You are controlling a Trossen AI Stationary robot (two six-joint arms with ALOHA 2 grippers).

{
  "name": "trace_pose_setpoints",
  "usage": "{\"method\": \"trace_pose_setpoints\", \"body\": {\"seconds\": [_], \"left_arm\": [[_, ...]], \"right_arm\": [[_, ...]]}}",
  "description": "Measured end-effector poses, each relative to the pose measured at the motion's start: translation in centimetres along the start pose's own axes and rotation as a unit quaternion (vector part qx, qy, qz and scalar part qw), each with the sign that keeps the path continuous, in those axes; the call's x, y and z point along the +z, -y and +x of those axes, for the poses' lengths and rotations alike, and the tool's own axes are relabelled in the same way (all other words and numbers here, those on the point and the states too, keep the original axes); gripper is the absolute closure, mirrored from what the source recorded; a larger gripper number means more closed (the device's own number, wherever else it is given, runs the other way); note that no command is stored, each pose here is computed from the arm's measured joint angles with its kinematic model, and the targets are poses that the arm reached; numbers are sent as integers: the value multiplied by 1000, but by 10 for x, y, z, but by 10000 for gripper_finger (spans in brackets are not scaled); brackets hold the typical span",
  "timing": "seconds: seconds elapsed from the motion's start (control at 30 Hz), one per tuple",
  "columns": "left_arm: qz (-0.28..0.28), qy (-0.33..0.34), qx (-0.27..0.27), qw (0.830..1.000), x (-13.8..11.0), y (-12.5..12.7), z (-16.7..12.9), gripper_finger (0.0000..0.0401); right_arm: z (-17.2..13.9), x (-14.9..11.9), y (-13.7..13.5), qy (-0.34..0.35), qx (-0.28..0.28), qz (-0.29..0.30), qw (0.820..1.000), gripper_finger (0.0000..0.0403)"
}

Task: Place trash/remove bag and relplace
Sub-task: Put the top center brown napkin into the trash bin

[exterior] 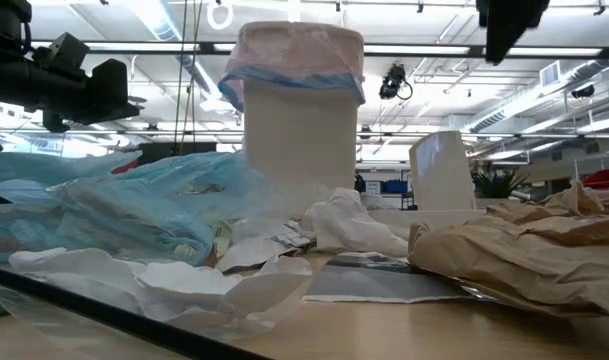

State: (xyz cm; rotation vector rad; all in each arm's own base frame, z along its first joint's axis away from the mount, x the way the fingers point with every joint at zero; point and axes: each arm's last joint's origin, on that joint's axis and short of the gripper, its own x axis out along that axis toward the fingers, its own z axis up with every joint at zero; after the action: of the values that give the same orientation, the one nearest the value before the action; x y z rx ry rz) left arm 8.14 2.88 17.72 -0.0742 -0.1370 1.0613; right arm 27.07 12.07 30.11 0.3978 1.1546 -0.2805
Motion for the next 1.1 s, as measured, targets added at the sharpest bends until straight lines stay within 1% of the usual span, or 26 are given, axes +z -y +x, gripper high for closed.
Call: {"method": "trace_pose_setpoints", "body": {"seconds": [0.1,0.2,0.33,0.4,0.47,0.6,0.67,0.87,0.93,1.03,1.1], "left_arm": [[0,0,0,1000,0,0,0,380],[0,0,0,1000,0,0,0,380],[0,0,0,1000,0,0,0,380],[0,0,0,1000,0,0,0,380],[0,0,0,1000,0,0,0,380],[0,0,0,1000,0,0,0,380],[0,0,0,1000,0,0,0,380],[0,0,0,1000,0,0,0,380],[0,0,0,1000,0,0,0,380],[0,0,0,1000,0,0,0,380],[0,0,0,1000,0,0,0,380]], "right_arm": [[20,-6,1,4,6,21,1000,260],[38,-16,8,-9,-11,61,998,259],[58,-29,18,-24,-37,122,991,260],[67,-34,21,-22,-35,144,989,259],[76,-37,22,-16,-24,152,988,258],[92,-42,24,-1,9,144,990,257],[100,-46,26,0,11,142,990,259],[127,-60,34,-42,-29,132,990,266],[137,-63,34,-52,-42,119,991,270],[147,-63,31,-65,-40,83,994,294],[149,-62,29,-67,-31,66,995,331]]}}
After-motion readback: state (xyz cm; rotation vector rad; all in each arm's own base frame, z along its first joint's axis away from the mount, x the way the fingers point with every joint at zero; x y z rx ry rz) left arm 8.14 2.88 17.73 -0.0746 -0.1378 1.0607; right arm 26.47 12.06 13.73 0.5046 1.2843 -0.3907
